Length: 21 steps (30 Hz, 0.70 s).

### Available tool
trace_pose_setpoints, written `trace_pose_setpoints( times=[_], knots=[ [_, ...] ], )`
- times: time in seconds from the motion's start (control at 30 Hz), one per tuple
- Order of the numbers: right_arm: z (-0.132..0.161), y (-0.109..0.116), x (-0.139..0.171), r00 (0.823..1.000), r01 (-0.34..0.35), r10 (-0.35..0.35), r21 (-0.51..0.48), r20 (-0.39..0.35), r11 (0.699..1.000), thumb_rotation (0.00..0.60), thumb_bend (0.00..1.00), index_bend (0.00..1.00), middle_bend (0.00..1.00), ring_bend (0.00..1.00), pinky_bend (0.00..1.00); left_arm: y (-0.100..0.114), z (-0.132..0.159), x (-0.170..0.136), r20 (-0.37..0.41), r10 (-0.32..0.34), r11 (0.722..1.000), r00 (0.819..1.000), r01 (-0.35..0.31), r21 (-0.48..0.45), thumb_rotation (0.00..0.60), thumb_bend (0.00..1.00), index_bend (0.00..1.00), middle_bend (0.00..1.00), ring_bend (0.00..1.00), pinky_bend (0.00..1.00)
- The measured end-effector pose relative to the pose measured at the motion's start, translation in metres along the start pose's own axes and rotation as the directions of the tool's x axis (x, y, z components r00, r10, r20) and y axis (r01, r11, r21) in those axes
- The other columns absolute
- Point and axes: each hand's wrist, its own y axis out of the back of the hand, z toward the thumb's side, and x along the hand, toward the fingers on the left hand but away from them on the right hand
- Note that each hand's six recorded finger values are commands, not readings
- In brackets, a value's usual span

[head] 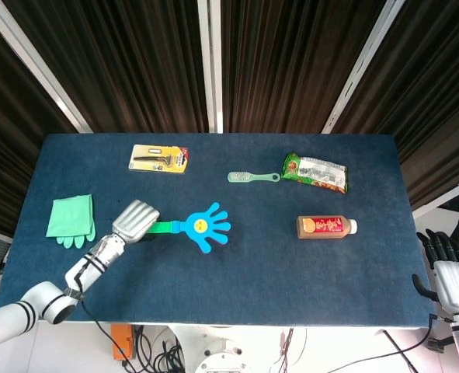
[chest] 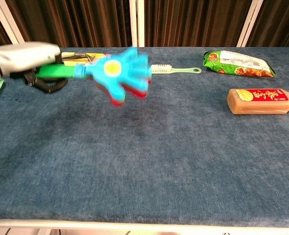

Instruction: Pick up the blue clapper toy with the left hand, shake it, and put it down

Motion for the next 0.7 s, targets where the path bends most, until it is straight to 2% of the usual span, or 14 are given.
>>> trace_pose_setpoints(
  times=[0.07, 0.13, 0.2, 0.3, 0.33, 0.4, 0.43, 0.5, 0.57, 0.6, 0.63, 0.7],
  knots=[
    [-0.001, 0.002, 0.000, 1.000, 0.004, -0.004, -0.002, 0.003, 1.000, 0.600, 0.30, 0.00, 0.02, 0.00, 0.00, -0.010, 0.000, 0.000, -0.007, -0.082, 0.993, 0.997, 0.082, 0.090, 0.600, 0.62, 1.00, 1.00, 1.00, 1.00],
    [-0.001, 0.002, 0.000, 1.000, 0.007, -0.007, -0.002, 0.002, 1.000, 0.600, 0.30, 0.00, 0.02, 0.00, 0.00, -0.015, 0.001, -0.002, -0.017, -0.136, 0.984, 0.991, 0.137, 0.117, 0.600, 0.62, 1.00, 1.00, 1.00, 1.00],
    [0.000, 0.002, -0.001, 1.000, 0.006, -0.006, -0.002, 0.000, 1.000, 0.600, 0.30, 0.00, 0.02, 0.00, 0.00, -0.015, 0.002, -0.002, -0.022, -0.144, 0.984, 0.989, 0.146, 0.107, 0.600, 0.62, 1.00, 1.00, 1.00, 1.00],
    [-0.001, 0.000, -0.001, 1.000, 0.001, -0.001, -0.003, 0.001, 1.000, 0.600, 0.30, 0.00, 0.02, 0.00, 0.00, -0.004, 0.005, 0.000, -0.027, -0.094, 0.995, 0.995, 0.094, 0.014, 0.600, 0.62, 1.00, 1.00, 1.00, 1.00],
    [-0.001, -0.001, -0.001, 1.000, -0.002, 0.002, -0.003, 0.003, 1.000, 0.600, 0.30, 0.00, 0.02, 0.00, 0.00, 0.003, 0.006, 0.001, -0.031, -0.057, 0.997, 0.998, 0.055, -0.052, 0.600, 0.62, 1.00, 1.00, 1.00, 1.00],
    [-0.002, -0.001, -0.001, 1.000, -0.003, 0.003, -0.002, 0.006, 1.000, 0.600, 0.30, 0.00, 0.02, 0.00, 0.00, 0.015, 0.007, 0.002, -0.041, 0.005, 0.984, 0.999, -0.013, -0.179, 0.600, 0.62, 1.00, 1.00, 1.00, 1.00],
    [-0.002, -0.001, -0.002, 1.000, -0.002, 0.002, -0.002, 0.006, 1.000, 0.600, 0.30, 0.00, 0.02, 0.00, 0.00, 0.023, 0.007, 0.002, -0.050, 0.048, 0.959, 0.998, -0.060, -0.278, 0.600, 0.62, 1.00, 1.00, 1.00, 1.00],
    [-0.002, 0.000, -0.002, 1.000, 0.002, -0.002, -0.002, 0.006, 1.000, 0.600, 0.30, 0.00, 0.02, 0.00, 0.00, 0.037, 0.006, 0.002, -0.068, 0.110, 0.891, 0.992, -0.129, -0.436, 0.600, 0.62, 1.00, 1.00, 1.00, 1.00],
    [-0.001, -0.001, -0.002, 1.000, 0.001, -0.001, -0.002, 0.005, 1.000, 0.600, 0.30, 0.00, 0.02, 0.00, 0.00, 0.052, 0.003, 0.001, -0.093, 0.174, 0.765, 0.980, -0.194, -0.614, 0.600, 0.62, 1.00, 1.00, 1.00, 1.00],
    [-0.001, -0.001, -0.003, 1.000, -0.001, 0.001, -0.002, 0.005, 1.000, 0.600, 0.30, 0.00, 0.02, 0.00, 0.00, 0.058, 0.002, 0.000, -0.104, 0.196, 0.699, 0.975, -0.213, -0.683, 0.600, 0.62, 1.00, 1.00, 1.00, 1.00],
    [-0.002, -0.002, -0.003, 1.000, -0.003, 0.003, -0.002, 0.005, 1.000, 0.600, 0.30, 0.00, 0.02, 0.00, 0.00, 0.066, 0.000, -0.002, -0.119, 0.221, 0.603, 0.968, -0.232, -0.764, 0.600, 0.62, 1.00, 1.00, 1.00, 1.00],
    [-0.002, -0.003, -0.003, 1.000, -0.008, 0.008, -0.003, 0.007, 1.000, 0.600, 0.30, 0.00, 0.02, 0.00, 0.00, 0.077, -0.005, -0.005, -0.144, 0.255, 0.451, 0.956, -0.249, -0.857, 0.600, 0.62, 1.00, 1.00, 1.00, 1.00]
  ],
)
